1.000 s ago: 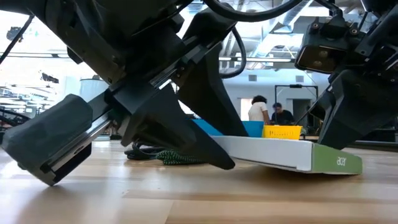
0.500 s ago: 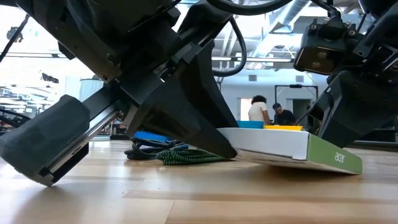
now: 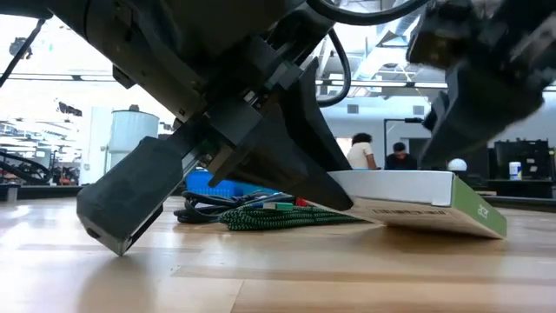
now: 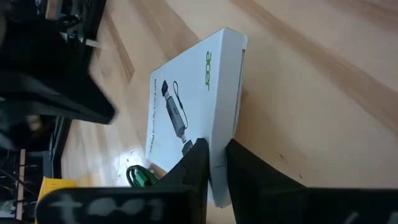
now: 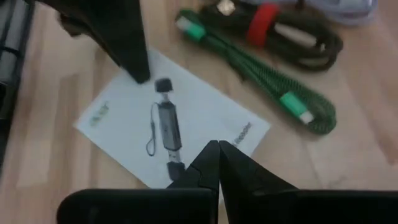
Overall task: Pick and place items into bin
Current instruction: Put the card reader box into the blue basket
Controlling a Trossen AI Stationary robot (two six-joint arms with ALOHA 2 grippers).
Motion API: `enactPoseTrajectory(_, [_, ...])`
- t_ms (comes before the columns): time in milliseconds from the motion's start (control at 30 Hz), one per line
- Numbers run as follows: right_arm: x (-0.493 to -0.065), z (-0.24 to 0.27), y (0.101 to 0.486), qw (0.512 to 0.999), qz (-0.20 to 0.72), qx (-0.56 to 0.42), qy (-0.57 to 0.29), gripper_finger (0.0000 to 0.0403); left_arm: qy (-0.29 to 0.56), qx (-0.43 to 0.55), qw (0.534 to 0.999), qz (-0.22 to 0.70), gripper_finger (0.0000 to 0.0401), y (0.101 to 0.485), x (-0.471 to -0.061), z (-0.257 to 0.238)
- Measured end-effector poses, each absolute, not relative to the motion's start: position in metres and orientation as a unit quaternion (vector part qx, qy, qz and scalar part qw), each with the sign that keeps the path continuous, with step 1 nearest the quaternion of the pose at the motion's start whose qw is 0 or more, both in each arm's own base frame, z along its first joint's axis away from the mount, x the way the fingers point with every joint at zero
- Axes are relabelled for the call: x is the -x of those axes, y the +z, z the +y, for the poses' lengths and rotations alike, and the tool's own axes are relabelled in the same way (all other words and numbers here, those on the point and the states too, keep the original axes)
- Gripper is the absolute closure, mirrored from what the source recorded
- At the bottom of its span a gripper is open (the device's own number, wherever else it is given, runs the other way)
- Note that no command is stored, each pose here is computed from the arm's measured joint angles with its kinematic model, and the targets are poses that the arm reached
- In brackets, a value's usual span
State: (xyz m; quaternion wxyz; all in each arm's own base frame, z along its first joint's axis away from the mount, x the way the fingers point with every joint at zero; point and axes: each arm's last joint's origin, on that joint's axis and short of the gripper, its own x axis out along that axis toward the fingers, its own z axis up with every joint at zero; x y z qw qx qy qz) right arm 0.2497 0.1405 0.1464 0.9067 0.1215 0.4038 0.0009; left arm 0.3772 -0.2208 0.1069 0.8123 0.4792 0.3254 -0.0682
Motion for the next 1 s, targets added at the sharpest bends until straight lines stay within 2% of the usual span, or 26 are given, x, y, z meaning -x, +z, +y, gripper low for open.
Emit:
enactPoseTrajectory(433, [-0.235, 0.129, 0.2, 0.94, 0.317, -0.122, -0.01, 0.0403, -0.04, -0.491, 0.817, 0.299, 0.038, 0.112, -0.373, -0.237])
enactPoseTrajectory(533, [-0.232, 0.127, 0.204, 0.94, 0.317, -0.123, -0.01, 0.0403, -0.041, -0.492, 0.819, 0.293, 0.038, 0.114, -0.372, -0.243])
enactPoseTrajectory(833, [-0.224, 0.121, 0.206, 0.932, 0.331, -0.142, -0.043, 0.0403, 0.028, -0.515, 0.809, 0.282, 0.038, 0.121, -0.365, -0.255])
enactPoseTrajectory(1000, [-0.219, 0.117, 0.218, 0.939, 0.3, -0.158, -0.06, 0.0403, 0.051, -0.514, 0.81, 0.278, 0.038, 0.139, -0.362, -0.258])
